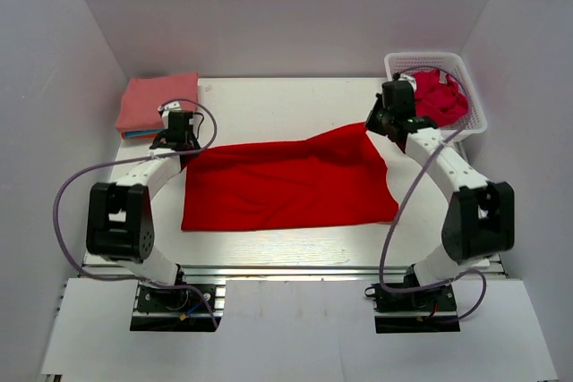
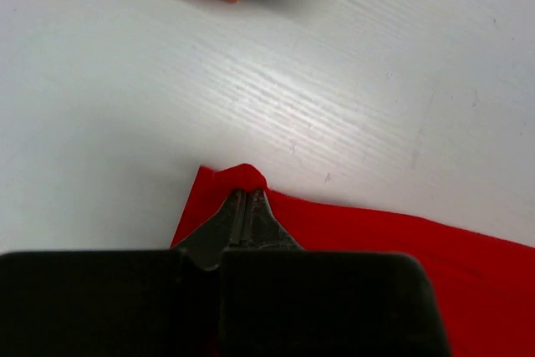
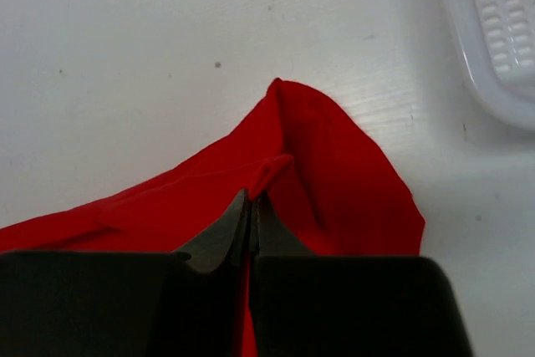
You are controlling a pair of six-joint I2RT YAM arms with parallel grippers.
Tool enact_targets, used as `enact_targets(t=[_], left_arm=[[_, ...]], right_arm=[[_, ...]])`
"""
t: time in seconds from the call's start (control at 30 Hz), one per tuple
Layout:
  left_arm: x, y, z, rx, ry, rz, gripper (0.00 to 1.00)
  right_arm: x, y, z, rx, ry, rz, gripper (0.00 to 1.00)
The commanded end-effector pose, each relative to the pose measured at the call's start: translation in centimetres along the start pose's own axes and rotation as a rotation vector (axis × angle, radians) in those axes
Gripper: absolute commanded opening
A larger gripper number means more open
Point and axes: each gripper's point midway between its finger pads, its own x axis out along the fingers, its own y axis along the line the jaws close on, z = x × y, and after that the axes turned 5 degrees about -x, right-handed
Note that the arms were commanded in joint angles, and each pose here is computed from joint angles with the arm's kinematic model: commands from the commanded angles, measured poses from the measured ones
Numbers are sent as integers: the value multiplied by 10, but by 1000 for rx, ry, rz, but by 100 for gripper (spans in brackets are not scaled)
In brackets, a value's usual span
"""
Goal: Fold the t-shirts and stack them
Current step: Fold the other side of the tshirt into a rectangle
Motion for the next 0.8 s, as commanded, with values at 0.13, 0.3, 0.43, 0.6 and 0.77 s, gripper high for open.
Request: enact_targets(t=[0.13, 0.3, 0.43, 0.6, 0.77], left_arm=[[-43, 13, -3, -63, -40, -35, 0], [-50, 10, -34, -69, 22, -110, 0], [-54, 10, -51, -75, 59, -145, 0], [-61, 22, -69, -88, 86, -129, 0], [-60, 36, -90, -100, 134, -76, 24]], right_arm=[[-62, -23, -22, 39, 54, -57, 0], [-81, -44, -62, 55, 146, -119, 0], [-98, -50, -73, 86, 146, -123, 0], [-107, -66, -113, 112, 210, -156, 0], [-106, -82, -152, 160, 265, -202, 0]])
